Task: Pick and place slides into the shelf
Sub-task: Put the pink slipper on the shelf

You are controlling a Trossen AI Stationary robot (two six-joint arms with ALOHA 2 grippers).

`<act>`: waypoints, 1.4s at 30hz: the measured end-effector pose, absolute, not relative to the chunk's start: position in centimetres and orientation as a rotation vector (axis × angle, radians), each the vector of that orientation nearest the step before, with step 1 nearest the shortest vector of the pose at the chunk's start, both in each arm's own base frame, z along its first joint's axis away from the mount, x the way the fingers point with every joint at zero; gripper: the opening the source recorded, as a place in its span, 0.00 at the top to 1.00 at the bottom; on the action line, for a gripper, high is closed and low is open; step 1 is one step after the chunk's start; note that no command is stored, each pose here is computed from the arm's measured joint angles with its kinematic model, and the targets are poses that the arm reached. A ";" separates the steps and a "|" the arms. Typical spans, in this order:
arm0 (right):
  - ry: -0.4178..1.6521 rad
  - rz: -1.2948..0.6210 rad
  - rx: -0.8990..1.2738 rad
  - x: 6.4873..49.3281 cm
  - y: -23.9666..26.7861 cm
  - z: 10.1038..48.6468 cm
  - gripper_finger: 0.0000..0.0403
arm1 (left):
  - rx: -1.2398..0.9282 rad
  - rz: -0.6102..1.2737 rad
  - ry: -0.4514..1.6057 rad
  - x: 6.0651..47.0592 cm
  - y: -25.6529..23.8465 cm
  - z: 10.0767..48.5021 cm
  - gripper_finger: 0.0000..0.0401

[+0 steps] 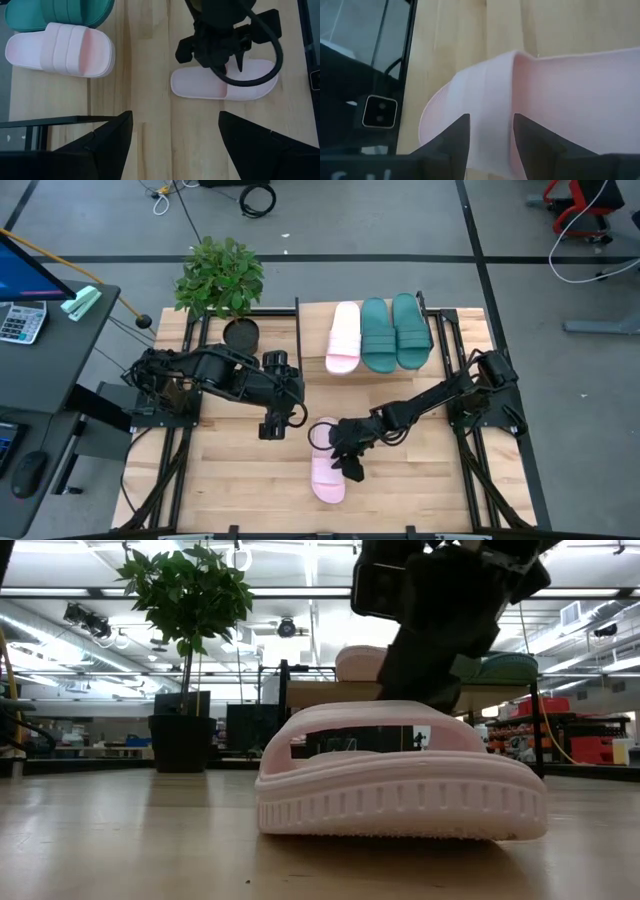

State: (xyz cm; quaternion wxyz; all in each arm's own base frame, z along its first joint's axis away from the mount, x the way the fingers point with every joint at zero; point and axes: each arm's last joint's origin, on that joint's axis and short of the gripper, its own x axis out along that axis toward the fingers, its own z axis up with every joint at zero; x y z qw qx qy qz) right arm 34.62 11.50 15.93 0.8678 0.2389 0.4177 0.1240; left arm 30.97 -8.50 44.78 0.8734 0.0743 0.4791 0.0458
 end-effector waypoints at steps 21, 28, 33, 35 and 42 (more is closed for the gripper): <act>0.943 0.375 0.526 34.0 12.4 15.8 0.84 | 0.158 0.094 1.001 31.0 -8.5 44.8 0.26; 0.936 0.392 0.550 34.1 12.5 16.0 0.96 | 0.159 0.094 1.001 31.0 -8.5 44.8 0.26; 0.939 0.382 0.568 34.2 12.5 15.9 0.87 | 0.159 0.094 1.001 31.0 -8.5 44.8 0.26; 0.945 0.369 0.593 34.2 12.5 15.8 0.81 | 0.158 0.094 1.001 31.0 -8.5 44.8 0.26; 0.945 0.354 0.625 34.6 13.3 14.5 0.75 | 0.158 0.094 1.001 31.0 -8.5 44.8 0.26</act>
